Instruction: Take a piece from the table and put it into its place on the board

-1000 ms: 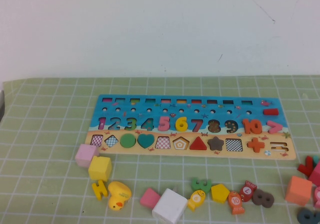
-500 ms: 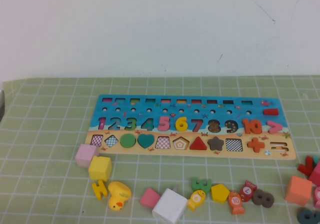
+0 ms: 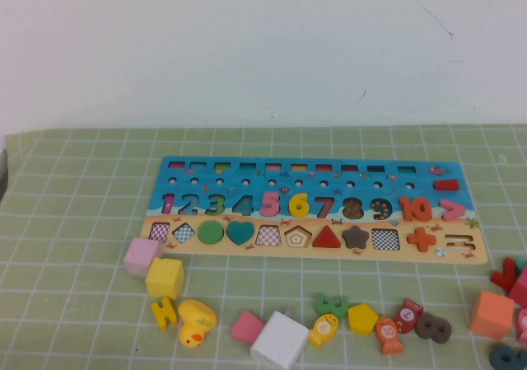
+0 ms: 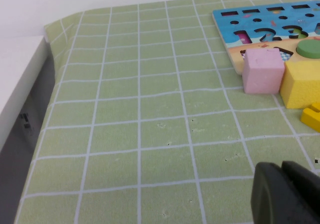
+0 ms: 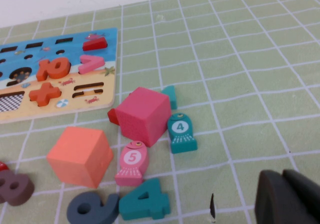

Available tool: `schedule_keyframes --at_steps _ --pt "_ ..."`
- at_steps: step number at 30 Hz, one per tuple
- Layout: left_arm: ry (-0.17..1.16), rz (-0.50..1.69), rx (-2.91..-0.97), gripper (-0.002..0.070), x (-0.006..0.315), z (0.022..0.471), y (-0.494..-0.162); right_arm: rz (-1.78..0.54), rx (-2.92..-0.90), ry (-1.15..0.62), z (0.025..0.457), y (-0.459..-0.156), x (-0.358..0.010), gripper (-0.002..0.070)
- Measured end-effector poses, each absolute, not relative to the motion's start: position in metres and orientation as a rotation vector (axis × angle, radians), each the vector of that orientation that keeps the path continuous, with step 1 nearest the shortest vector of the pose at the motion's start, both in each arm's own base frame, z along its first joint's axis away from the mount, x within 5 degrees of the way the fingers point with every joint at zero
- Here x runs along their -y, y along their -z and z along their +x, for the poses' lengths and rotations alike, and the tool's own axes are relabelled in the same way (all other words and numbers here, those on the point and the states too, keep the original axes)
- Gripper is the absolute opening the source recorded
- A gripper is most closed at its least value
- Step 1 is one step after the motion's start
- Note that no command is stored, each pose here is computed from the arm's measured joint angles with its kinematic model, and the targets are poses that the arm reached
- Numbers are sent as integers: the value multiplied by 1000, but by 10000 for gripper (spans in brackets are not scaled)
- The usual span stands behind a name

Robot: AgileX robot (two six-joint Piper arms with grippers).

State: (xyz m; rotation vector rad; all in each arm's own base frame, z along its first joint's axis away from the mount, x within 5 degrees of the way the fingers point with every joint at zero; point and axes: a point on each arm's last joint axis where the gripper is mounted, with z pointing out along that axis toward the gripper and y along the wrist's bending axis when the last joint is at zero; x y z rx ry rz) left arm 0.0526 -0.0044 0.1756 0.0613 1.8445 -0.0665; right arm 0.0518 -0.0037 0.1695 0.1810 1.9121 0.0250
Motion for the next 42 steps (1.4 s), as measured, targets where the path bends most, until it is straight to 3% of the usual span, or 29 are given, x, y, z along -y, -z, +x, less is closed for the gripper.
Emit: schedule_keyframes --at_steps 42 --pt "76 55 -1845 -2 5 53 -176 179 -1893 -25 51 -171 4 -3"
